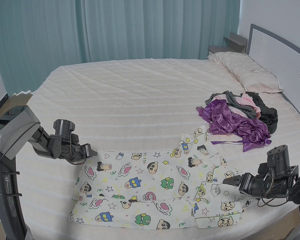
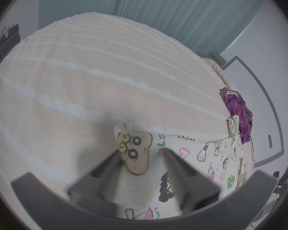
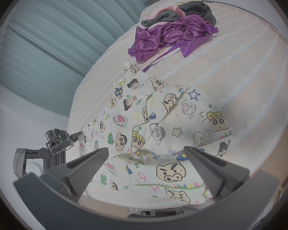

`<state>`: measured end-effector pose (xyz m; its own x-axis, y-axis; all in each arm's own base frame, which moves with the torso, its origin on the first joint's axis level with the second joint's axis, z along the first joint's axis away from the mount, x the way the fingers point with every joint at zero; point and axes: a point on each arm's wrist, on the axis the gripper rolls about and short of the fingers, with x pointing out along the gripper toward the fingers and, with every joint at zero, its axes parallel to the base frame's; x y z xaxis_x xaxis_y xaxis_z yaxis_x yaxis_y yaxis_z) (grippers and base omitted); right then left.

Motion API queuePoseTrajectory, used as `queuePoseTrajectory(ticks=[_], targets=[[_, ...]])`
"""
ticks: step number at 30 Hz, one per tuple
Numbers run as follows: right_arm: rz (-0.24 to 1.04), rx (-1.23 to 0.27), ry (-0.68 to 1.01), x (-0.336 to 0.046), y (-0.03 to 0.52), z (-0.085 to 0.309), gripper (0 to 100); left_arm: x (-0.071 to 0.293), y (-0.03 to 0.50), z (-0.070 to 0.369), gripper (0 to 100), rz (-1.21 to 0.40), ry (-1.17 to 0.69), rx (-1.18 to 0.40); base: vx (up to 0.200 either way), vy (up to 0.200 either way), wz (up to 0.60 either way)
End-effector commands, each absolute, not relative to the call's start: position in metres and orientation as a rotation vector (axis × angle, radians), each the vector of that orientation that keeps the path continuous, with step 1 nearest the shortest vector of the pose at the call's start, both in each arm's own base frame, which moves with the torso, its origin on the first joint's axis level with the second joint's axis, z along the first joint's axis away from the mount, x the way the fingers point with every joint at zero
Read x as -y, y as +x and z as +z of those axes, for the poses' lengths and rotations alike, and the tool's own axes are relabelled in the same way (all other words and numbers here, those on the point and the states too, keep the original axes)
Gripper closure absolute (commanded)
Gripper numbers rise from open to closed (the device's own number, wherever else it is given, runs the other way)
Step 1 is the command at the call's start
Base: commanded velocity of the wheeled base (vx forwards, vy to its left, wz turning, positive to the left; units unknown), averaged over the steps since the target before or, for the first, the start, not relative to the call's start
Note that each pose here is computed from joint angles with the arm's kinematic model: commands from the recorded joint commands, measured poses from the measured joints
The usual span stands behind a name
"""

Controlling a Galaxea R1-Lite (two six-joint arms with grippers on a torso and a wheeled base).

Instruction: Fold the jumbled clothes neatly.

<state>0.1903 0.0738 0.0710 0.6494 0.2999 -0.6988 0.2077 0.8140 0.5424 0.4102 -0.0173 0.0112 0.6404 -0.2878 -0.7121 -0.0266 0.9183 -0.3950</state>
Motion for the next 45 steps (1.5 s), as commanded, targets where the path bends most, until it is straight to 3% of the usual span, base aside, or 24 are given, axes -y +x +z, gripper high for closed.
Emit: queuePoseTrajectory(ticks=[1,7,13,22,30,37,45], targets=[[0.062,-0.858,0.642,-0.075,0.195,0.074,0,0.016,0.410,0.010,100,-0.148,-0.398,-0.872,0.000,0.000,0.00],[0.064,-0.742,0.620,-0.070,0.250,0.091,0,0.011,0.408,0.022,100,-0.111,-0.439,-0.850,0.000,0.000,0.00],[0.061,-0.736,0.557,-0.077,0.318,0.088,0,0.013,0.402,0.034,100,-0.092,-0.501,-0.834,0.000,0.000,0.00],[0.023,-0.793,0.471,-0.073,0.396,0.049,0,0.016,0.396,0.029,100,-0.098,-0.501,-0.864,0.000,0.000,0.00],[0.109,-0.790,0.350,-0.069,0.422,0.027,0,0.019,0.392,0.024,100,-0.108,-0.498,-0.840,0.000,0.000,0.00],[0.212,-0.799,0.376,-0.070,0.426,0.027,0,0.019,0.392,0.024,100,-0.109,-0.500,-0.831,0.000,0.000,0.00],[0.231,-0.790,0.353,-0.071,0.437,0.016,0,0.019,0.392,0.024,100,-0.109,-0.500,-0.831,0.000,0.000,0.00]])
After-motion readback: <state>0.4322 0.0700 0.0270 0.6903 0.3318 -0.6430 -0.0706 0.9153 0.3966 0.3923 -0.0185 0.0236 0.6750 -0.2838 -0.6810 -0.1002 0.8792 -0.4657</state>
